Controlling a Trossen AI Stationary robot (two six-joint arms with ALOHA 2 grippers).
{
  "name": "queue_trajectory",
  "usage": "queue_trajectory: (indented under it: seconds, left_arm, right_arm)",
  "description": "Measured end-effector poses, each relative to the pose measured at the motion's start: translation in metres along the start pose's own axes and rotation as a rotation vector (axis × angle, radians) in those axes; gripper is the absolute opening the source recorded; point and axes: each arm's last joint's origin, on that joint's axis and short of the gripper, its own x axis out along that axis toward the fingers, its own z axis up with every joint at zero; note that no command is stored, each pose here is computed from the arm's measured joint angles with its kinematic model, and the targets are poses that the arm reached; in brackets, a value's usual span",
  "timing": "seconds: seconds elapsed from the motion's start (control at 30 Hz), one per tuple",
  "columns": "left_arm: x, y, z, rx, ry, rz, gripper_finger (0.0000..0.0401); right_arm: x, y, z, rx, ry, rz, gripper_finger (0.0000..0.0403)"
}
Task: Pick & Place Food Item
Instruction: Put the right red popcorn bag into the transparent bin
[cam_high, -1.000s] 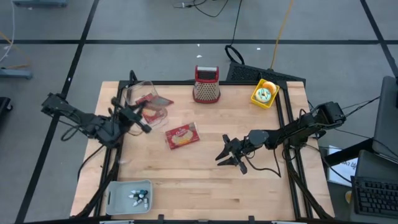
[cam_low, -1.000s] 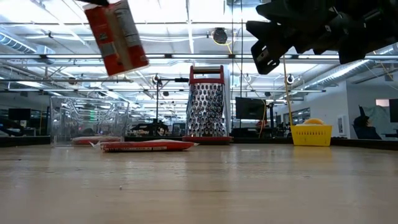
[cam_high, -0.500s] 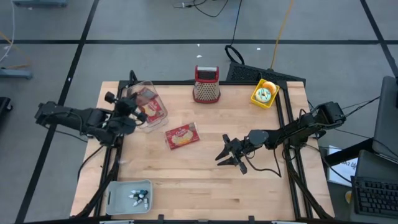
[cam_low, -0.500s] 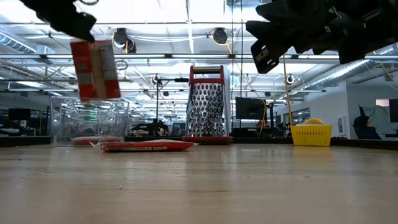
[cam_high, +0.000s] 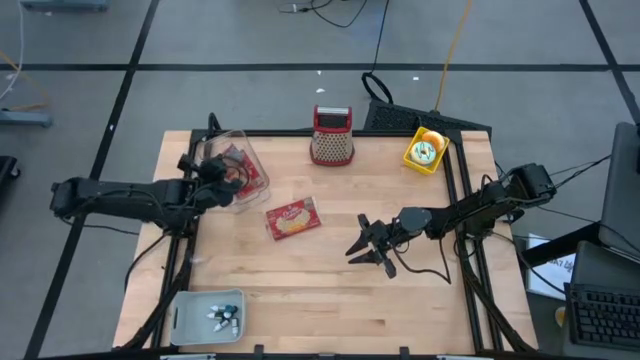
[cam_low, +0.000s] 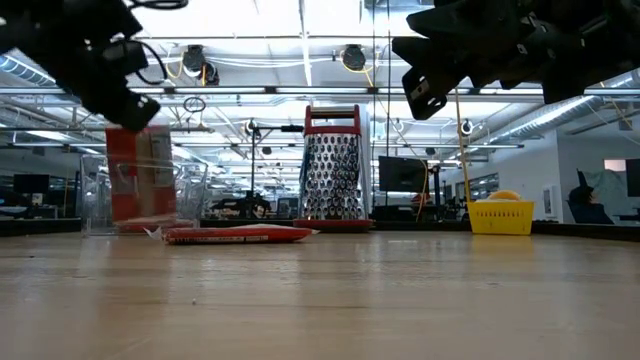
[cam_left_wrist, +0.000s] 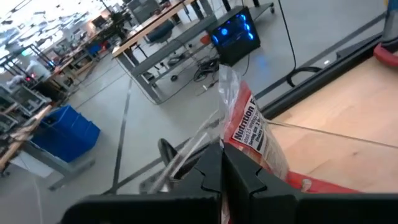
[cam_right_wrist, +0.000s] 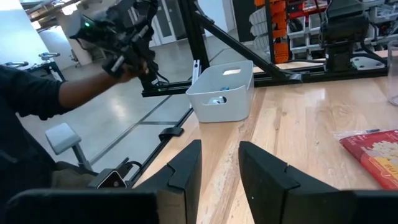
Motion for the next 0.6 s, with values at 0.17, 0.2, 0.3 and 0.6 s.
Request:
queue_trajectory:
  seconds: [0.17, 0.2, 0.3, 0.6]
  left_arm:
    - [0.013, -0.011, -0.017, -0.042, -0.008, -0.018, 0.0]
    - [0.015, -0.013, -0.019, -0.06, -0.011, -0.037, 0.0]
    - [0.019, -0.018, -0.027, -0.088, 0.002, -0.111, 0.0]
    - [0.02, -0.023, -0.034, -0.159, 0.04, -0.242, 0.0002]
  right_arm:
    - [0.0, 0.0, 0.0, 0.0, 0.0, 0.0, 0.0095]
    - [0.0, 0.0, 0.0, 0.0, 0.0, 0.0, 0.0095]
    - [0.0, 0.0, 0.0, 0.0, 0.0, 0.0, 0.0094]
    - [0.0, 0.0, -0.001, 0.0, 0.006, -0.002, 0.0094]
